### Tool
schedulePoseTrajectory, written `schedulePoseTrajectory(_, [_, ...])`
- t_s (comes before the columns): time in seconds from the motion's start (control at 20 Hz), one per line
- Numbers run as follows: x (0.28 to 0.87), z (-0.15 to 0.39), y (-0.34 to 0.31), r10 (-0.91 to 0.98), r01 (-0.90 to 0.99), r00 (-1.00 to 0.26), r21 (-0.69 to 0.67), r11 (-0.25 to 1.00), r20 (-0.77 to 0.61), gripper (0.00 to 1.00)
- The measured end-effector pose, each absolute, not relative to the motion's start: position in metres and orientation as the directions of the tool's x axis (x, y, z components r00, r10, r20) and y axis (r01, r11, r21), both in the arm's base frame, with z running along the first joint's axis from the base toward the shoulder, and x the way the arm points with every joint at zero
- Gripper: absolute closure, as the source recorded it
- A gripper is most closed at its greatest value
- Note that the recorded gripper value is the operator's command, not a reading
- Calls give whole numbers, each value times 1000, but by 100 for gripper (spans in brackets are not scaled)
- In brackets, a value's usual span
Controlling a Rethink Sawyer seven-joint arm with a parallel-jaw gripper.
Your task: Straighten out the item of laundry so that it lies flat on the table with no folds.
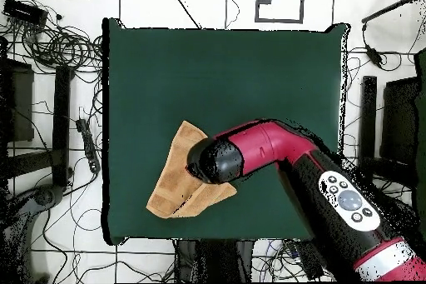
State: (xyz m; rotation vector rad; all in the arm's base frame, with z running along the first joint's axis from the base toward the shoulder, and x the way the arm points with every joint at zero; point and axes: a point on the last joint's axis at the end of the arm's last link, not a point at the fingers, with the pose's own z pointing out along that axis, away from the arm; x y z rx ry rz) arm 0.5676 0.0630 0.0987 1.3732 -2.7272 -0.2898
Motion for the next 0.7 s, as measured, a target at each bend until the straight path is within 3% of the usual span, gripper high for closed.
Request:
schedulePoseTrajectory(0.35, [599, 103, 43, -837, -825, -547, 197, 530, -39, 0])
schedulePoseTrajectory(0.7, [637, 98, 16, -916, -914, -391, 155, 376, -84, 0])
